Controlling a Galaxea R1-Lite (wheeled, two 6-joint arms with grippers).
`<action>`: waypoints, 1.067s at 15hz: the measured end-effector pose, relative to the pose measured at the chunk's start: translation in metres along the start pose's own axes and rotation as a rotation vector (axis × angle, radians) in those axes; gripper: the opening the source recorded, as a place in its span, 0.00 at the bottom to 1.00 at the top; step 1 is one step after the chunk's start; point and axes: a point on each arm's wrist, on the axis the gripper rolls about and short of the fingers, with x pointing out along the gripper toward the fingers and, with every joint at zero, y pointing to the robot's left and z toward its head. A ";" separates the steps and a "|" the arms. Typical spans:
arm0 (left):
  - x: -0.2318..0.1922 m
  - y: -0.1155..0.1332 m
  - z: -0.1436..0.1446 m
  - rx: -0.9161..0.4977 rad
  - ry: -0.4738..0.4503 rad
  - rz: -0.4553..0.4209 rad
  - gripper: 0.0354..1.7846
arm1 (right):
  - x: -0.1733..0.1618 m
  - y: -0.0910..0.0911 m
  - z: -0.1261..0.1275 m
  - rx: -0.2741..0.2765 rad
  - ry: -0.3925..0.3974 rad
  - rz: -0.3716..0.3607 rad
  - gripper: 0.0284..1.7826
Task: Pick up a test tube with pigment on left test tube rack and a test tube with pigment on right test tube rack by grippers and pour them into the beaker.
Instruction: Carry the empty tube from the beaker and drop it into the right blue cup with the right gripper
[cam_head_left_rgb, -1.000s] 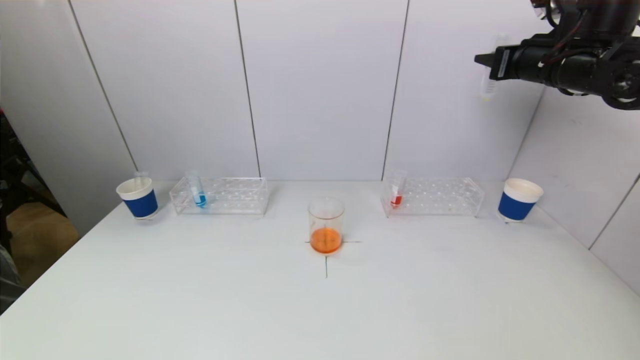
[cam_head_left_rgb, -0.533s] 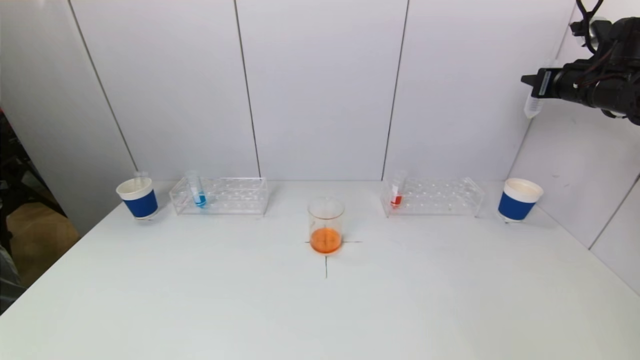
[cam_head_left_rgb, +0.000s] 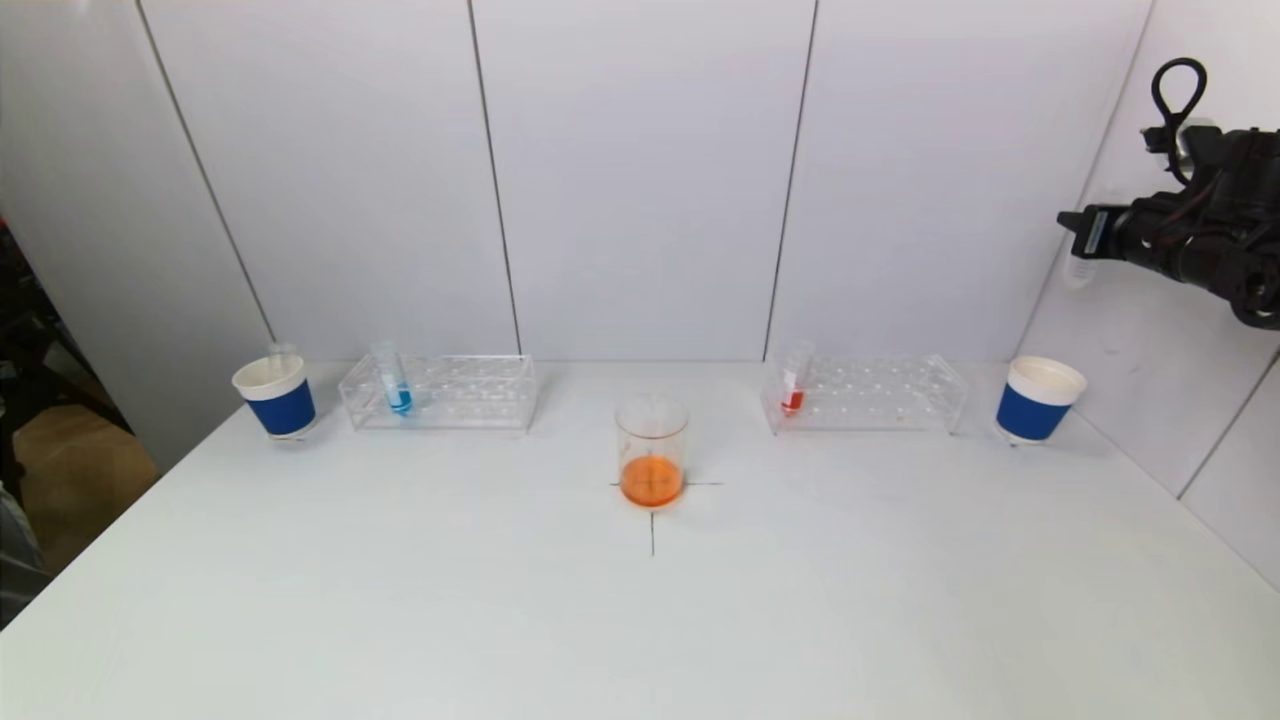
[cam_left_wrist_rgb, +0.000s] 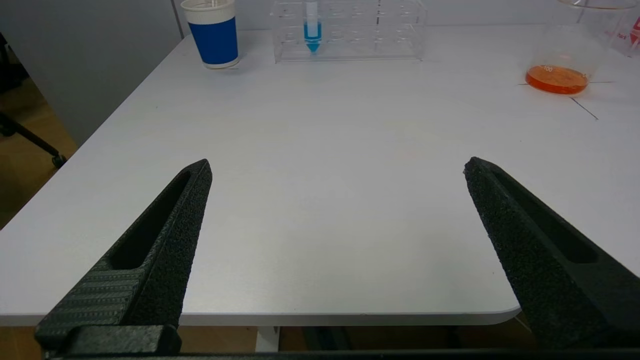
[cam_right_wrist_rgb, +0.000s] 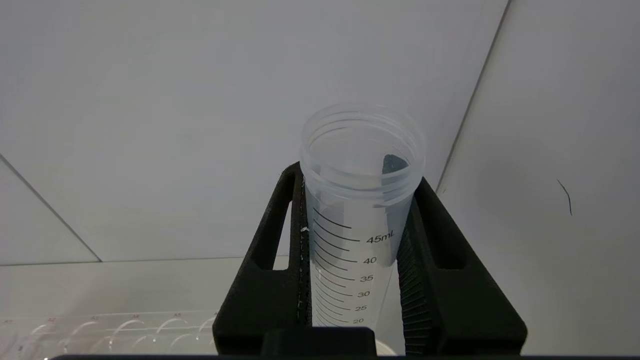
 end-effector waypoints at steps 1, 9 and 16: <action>0.000 0.000 0.000 -0.001 0.000 0.000 0.99 | 0.001 -0.002 -0.007 -0.003 0.001 -0.003 0.29; 0.000 0.000 0.000 0.000 0.000 0.000 0.99 | 0.008 -0.008 -0.055 -0.001 0.046 -0.010 0.29; 0.000 0.000 0.000 0.000 0.000 0.000 0.99 | 0.012 -0.008 -0.092 0.003 0.063 -0.009 0.29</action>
